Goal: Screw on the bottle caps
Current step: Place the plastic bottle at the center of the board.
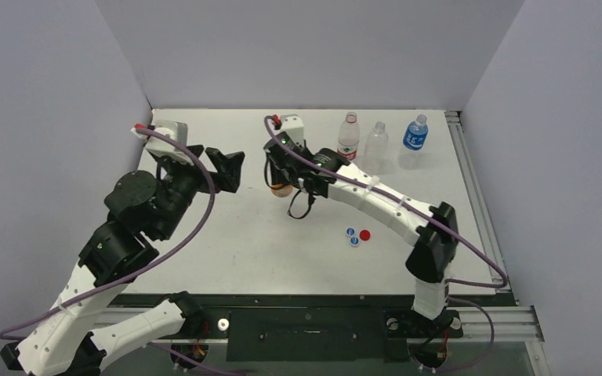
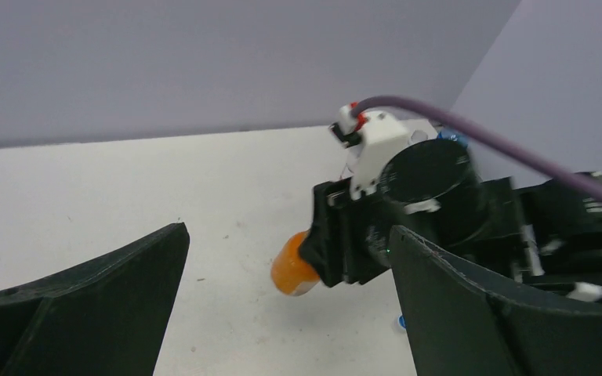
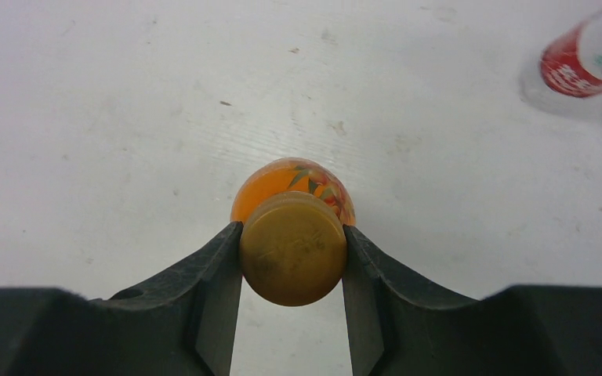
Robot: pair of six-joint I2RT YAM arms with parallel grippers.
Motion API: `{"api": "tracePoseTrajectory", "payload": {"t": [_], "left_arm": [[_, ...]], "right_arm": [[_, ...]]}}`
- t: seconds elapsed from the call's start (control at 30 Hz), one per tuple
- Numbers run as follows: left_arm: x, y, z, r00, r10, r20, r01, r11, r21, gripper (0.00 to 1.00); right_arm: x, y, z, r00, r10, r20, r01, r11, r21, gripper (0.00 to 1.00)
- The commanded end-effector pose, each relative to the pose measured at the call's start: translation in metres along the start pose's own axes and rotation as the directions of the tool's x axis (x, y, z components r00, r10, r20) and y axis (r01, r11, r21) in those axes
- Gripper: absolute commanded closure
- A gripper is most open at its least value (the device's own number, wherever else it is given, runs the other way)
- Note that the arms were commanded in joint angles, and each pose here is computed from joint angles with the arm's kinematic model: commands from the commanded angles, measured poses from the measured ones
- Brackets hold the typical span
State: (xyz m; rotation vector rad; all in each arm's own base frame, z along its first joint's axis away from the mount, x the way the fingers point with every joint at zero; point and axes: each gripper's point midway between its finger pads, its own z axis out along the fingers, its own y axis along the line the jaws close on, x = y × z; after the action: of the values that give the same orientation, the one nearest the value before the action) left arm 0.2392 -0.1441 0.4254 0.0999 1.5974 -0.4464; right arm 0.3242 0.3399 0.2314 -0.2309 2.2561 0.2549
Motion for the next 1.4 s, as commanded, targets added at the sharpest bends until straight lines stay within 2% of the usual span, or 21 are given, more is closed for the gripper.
{"api": "tracePoseTrajectory", "payload": {"t": [0.0, 0.07, 0.1, 0.13, 0.17, 0.27, 0.53, 0.87, 1.37], "left_arm": [[-0.049, 0.011, -0.024, 0.993, -0.062, 0.104, 0.066, 0.997, -0.035, 0.04], [-0.062, 0.011, -0.031, 0.989, -0.071, 0.133, 0.075, 0.997, -0.024, 0.04], [-0.067, 0.009, -0.034, 0.987, -0.076, 0.14, 0.078, 0.997, -0.011, 0.04], [-0.069, 0.008, -0.036, 0.986, -0.078, 0.144, 0.079, 0.997, -0.003, 0.04], [-0.071, 0.006, -0.038, 0.986, -0.083, 0.145, 0.082, 0.997, 0.014, 0.04], [-0.074, 0.002, -0.041, 0.984, -0.09, 0.15, 0.085, 0.996, 0.041, 0.04], [-0.07, -0.009, -0.035, 0.991, -0.068, 0.112, 0.06, 0.995, 0.08, 0.04], [-0.059, -0.009, -0.03, 0.995, -0.059, 0.082, 0.053, 0.996, 0.073, 0.03], [-0.048, -0.004, -0.02, 0.998, -0.035, 0.052, 0.034, 0.999, 0.026, 0.04]], "right_arm": [[-0.027, 0.044, 0.023, 0.997, -0.057, 0.058, 0.059, 0.998, -0.035, 1.0], [-0.044, 0.071, 0.028, 0.994, -0.058, 0.095, 0.065, 0.995, -0.075, 1.0], [-0.033, 0.081, 0.042, 0.993, -0.088, 0.075, 0.094, 0.993, -0.075, 1.0], [-0.045, 0.092, 0.038, 0.992, -0.076, 0.103, 0.086, 0.991, -0.102, 1.0], [-0.034, 0.1, 0.052, 0.992, -0.094, 0.083, 0.102, 0.989, -0.102, 1.0], [-0.041, 0.129, 0.057, 0.991, -0.074, 0.115, 0.093, 0.981, -0.168, 1.0], [-0.009, 0.176, 0.069, 0.982, -0.124, 0.143, 0.153, 0.964, -0.218, 1.0], [0.023, 0.182, 0.087, 0.953, -0.268, 0.141, 0.289, 0.945, -0.156, 1.0], [0.041, 0.196, 0.095, 0.932, -0.335, 0.14, 0.357, 0.917, -0.179, 0.98]]}}
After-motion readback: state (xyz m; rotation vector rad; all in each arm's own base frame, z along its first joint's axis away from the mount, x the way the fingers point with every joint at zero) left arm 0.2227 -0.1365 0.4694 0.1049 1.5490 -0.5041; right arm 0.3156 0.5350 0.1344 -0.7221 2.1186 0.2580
